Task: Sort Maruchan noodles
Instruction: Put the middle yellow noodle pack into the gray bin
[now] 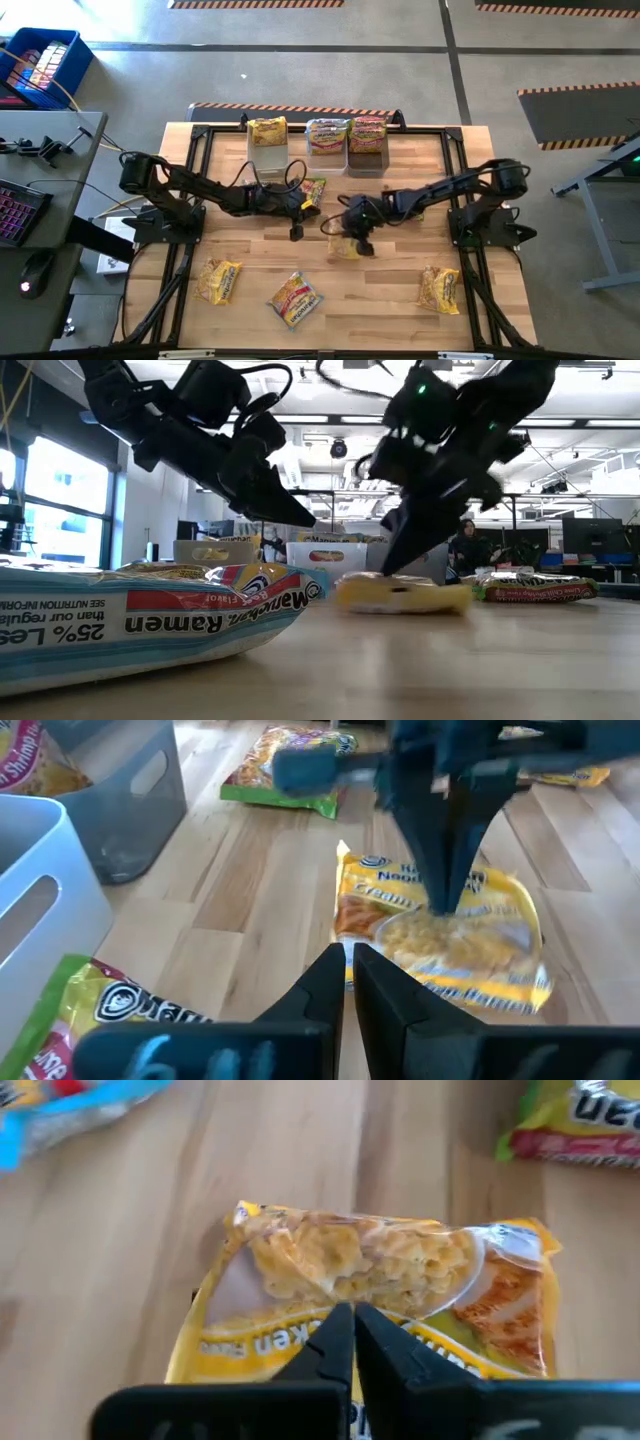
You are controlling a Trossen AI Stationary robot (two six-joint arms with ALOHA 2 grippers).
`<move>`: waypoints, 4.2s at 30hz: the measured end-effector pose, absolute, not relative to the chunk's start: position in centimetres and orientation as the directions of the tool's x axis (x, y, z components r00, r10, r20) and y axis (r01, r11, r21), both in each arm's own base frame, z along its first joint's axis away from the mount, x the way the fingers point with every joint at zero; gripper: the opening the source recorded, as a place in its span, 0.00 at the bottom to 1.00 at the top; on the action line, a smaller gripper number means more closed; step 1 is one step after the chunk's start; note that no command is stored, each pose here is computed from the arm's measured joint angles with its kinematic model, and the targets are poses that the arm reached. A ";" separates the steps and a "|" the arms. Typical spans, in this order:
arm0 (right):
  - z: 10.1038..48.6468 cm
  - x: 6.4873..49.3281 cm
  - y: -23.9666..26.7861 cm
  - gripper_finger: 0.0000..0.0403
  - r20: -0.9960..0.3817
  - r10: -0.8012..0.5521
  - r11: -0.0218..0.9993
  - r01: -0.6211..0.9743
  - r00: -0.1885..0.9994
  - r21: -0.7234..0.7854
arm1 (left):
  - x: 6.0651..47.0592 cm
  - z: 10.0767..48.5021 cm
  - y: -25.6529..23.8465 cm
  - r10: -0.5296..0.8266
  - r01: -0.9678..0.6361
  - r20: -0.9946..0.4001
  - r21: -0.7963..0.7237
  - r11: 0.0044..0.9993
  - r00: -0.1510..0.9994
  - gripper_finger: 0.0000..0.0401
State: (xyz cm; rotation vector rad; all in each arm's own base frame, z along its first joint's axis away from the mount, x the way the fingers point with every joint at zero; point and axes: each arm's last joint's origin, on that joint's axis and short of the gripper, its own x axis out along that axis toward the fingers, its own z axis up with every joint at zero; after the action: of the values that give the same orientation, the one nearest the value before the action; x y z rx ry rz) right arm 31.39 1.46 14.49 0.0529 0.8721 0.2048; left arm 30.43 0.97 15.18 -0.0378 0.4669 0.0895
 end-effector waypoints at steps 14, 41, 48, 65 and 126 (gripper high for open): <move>16.7 27.7 1.3 0.00 -0.849 -0.254 0.877 0.481 0.462 -0.001 | 30.4 15.2 1.0 0.076 -0.106 -0.448 -0.043 0.993 0.891 0.17; 16.8 29.7 4.6 0.00 -0.799 0.144 0.983 0.009 0.584 0.184 | 30.4 15.1 0.7 -0.002 -0.050 -0.461 -0.102 0.994 0.887 0.20; 16.5 28.2 8.8 0.00 -0.814 0.289 0.951 -0.049 0.504 0.307 | 30.3 15.0 0.6 -0.003 -0.050 -0.470 -0.102 0.994 0.883 0.20; 12.7 25.2 9.2 0.00 -0.785 -0.010 0.975 0.180 0.619 0.130 | 30.4 15.1 0.6 -0.003 -0.065 -0.458 -0.133 0.989 0.889 0.20; 10.1 26.1 12.5 0.00 -0.748 0.066 0.988 0.060 0.661 0.140 | 33.7 12.6 0.0 -0.024 -0.044 -0.474 -0.131 0.990 0.880 0.26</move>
State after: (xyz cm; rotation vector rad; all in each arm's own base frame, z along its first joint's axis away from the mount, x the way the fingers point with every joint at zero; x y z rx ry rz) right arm 26.10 12.52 10.05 0.1574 0.8500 0.0036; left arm 33.71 -0.04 12.57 -0.1397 0.4952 0.0101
